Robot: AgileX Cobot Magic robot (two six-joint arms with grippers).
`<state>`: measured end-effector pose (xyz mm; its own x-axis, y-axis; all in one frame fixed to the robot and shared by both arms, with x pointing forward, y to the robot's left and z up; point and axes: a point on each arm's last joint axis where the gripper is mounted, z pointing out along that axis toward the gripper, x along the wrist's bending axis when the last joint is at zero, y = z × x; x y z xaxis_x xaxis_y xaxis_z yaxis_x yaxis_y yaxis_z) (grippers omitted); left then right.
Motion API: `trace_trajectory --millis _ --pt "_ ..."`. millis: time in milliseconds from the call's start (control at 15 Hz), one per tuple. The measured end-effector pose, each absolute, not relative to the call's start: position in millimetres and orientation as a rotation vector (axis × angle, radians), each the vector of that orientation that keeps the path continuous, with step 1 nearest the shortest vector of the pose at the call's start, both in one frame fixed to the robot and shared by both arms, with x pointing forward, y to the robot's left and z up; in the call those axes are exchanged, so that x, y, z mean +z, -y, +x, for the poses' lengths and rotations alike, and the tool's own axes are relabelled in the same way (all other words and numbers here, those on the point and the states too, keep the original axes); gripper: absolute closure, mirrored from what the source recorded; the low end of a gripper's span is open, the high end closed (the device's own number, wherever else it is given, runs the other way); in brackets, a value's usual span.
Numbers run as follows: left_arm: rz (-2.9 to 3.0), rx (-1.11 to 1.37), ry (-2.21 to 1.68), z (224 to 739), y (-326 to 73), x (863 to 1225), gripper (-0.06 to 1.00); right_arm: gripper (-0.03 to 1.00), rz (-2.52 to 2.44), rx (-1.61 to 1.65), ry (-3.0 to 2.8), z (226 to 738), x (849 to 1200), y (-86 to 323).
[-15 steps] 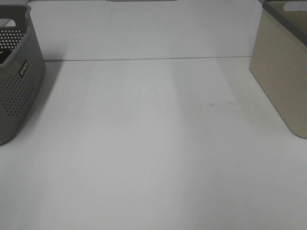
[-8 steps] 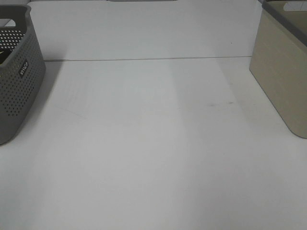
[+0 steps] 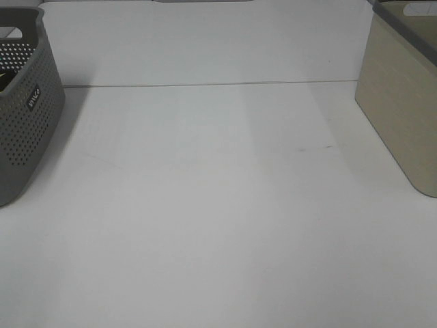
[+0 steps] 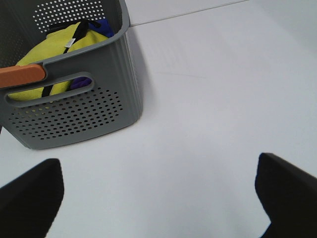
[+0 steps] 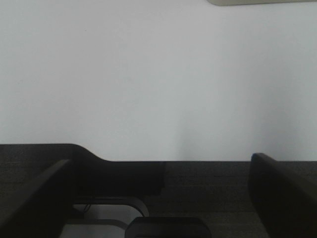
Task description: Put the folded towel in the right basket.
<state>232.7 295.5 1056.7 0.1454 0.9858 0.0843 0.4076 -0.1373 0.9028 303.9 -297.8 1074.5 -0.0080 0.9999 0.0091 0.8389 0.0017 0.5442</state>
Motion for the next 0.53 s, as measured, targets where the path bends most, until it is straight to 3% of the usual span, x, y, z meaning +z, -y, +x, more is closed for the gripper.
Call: trace_trajectory --millis 133,533 --pt "1.665 0.963 -1.361 232.7 -295.5 1056.7 -0.04 0.10 1.861 0.608 -1.878 281.2 1055.7 297.3" --pt "1.665 0.963 -1.361 232.7 -295.5 1056.7 -0.04 0.10 1.666 0.824 -1.684 248.2 1059.5 296.8"
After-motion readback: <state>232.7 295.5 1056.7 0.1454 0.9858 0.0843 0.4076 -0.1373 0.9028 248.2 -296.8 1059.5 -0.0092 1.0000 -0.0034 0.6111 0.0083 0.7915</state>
